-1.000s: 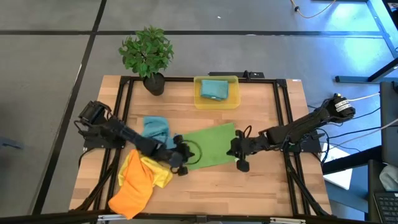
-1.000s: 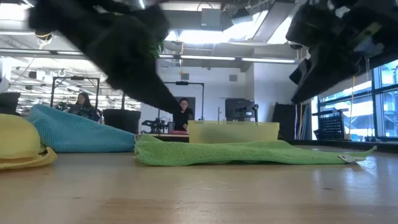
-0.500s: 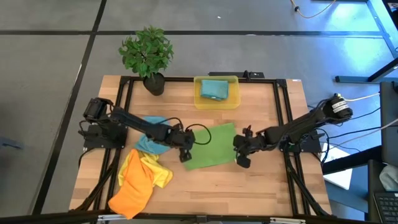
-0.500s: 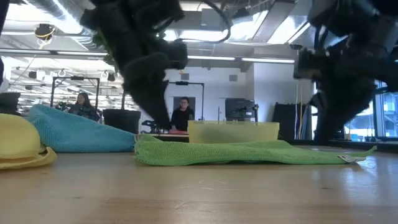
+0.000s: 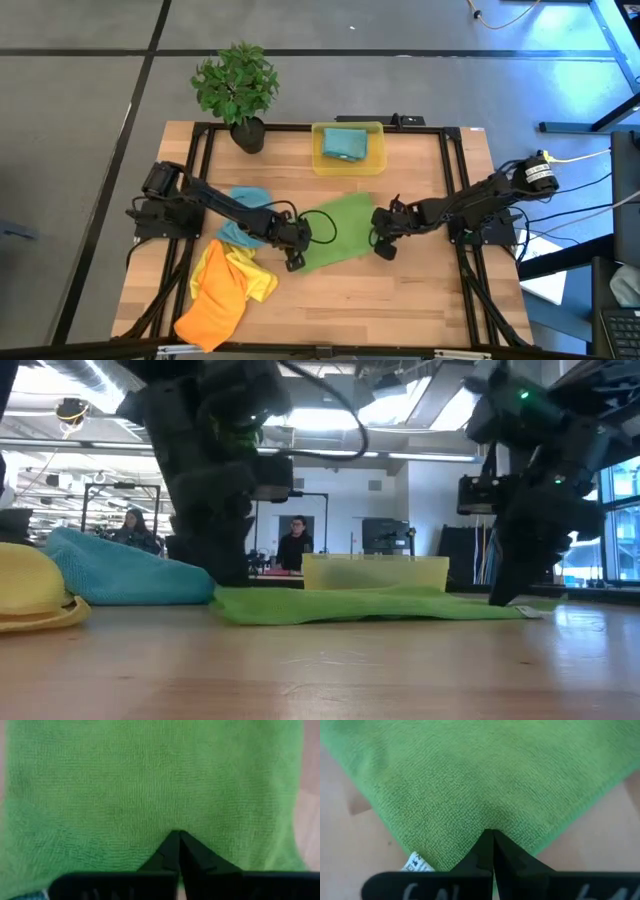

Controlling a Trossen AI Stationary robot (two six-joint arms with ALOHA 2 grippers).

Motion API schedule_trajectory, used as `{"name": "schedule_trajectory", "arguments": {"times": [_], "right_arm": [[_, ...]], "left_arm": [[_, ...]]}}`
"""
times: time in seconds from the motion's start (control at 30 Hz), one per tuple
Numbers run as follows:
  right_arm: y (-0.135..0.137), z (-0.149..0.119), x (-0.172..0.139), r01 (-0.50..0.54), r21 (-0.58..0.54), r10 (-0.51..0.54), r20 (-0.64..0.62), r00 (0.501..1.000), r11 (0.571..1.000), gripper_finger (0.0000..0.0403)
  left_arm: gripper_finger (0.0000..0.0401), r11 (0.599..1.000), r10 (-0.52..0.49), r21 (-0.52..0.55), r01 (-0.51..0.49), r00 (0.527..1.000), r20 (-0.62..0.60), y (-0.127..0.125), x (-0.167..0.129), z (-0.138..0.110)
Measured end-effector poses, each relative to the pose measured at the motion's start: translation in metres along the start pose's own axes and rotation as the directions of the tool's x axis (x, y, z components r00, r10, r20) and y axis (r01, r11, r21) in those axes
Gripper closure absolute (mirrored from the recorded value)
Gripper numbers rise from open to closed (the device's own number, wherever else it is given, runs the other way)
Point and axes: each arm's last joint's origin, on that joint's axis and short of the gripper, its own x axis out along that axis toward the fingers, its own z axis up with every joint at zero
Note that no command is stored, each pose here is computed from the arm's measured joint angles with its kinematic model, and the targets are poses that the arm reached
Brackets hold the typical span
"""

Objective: Fold microfiber towels
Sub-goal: Fold the green microfiber towel

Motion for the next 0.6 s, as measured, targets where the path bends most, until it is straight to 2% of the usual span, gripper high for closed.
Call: {"name": "schedule_trajectory", "arguments": {"times": [0.13,0.27,0.37,0.43,0.53,0.6], "right_arm": [[-0.010,0.003,0.001,0.027,0.000,-0.027,-0.018,0.999,1.000,0.0401],[-0.019,0.005,0.002,0.054,-0.001,-0.054,-0.037,0.998,0.999,0.0399],[-0.027,0.007,0.002,0.132,-0.039,-0.133,-0.024,0.991,0.990,0.0398],[-0.032,0.009,0.001,0.217,-0.084,-0.219,-0.017,0.975,0.973,0.0397],[-0.036,0.015,-0.002,0.302,-0.160,-0.309,-0.018,0.951,0.940,0.0397],[-0.036,0.020,-0.006,0.311,-0.205,-0.324,-0.033,0.946,0.928,0.0396]], "left_arm": [[0.0401,0.997,-0.077,0.002,0.077,0.997,-0.001,-0.007,0.013,0.000],[0.0401,0.981,-0.192,0.017,0.191,0.979,0.068,-0.016,0.017,0.007],[0.0401,0.948,-0.314,0.101,0.301,0.939,0.140,-0.026,0.017,0.013],[0.0401,0.916,-0.396,0.158,0.369,0.893,0.212,-0.034,0.011,0.021],[0.0401,0.903,-0.421,0.198,0.381,0.875,0.240,-0.037,0.006,0.024],[0.0401,0.905,-0.417,0.203,0.373,0.874,0.251,-0.036,0.002,0.025]]}}
